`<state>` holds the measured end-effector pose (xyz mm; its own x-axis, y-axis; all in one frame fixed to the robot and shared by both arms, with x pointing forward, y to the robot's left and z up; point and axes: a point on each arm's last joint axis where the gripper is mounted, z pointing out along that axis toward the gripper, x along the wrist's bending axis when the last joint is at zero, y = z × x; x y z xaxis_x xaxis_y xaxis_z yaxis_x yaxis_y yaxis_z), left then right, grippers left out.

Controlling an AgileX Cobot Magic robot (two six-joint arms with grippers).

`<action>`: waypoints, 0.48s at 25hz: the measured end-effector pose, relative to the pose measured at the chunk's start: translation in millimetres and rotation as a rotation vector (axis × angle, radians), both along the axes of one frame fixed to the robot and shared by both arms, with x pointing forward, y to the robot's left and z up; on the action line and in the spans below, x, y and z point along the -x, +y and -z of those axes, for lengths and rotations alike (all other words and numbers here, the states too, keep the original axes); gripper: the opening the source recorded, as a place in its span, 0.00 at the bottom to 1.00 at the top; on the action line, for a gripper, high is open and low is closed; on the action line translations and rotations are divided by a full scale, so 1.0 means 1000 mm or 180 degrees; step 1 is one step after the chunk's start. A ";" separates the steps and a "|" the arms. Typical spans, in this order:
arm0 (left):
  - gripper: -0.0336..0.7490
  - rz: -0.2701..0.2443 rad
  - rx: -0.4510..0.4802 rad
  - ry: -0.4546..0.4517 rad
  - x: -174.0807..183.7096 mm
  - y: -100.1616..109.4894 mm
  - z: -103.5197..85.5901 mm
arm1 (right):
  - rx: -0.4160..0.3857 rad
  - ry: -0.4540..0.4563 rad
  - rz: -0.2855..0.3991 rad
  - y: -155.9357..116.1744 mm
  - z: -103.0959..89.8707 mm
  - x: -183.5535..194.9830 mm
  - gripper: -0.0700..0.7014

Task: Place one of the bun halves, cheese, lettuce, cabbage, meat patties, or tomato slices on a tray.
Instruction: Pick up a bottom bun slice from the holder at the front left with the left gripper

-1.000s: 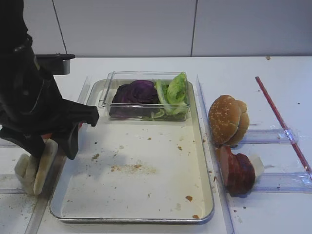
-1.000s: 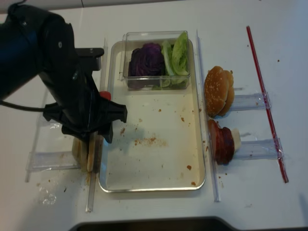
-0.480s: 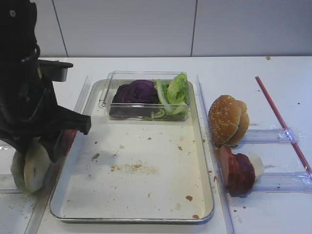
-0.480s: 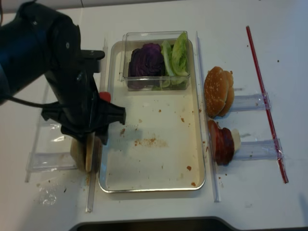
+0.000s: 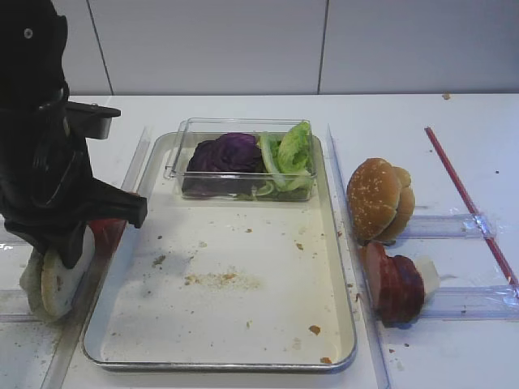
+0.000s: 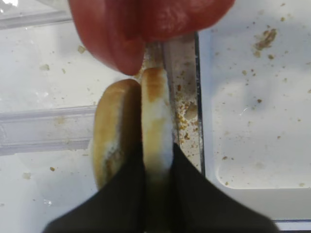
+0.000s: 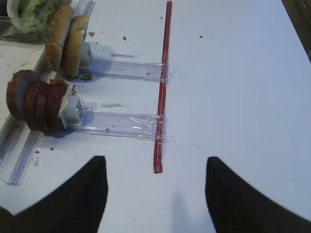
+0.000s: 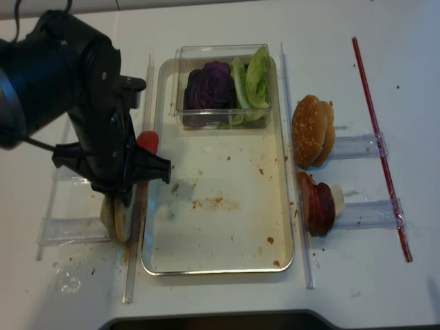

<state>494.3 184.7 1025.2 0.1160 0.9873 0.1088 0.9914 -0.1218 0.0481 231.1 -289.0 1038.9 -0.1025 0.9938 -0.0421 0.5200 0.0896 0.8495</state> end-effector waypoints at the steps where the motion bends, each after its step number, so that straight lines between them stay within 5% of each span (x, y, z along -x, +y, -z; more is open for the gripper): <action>1: 0.13 0.0001 -0.0002 -0.0001 0.000 0.000 0.000 | 0.0000 0.0000 0.0000 0.000 0.000 0.000 0.71; 12: 0.12 0.0013 0.0031 -0.0160 -0.007 -0.002 -0.013 | 0.0000 0.0000 0.0000 0.000 0.000 0.000 0.71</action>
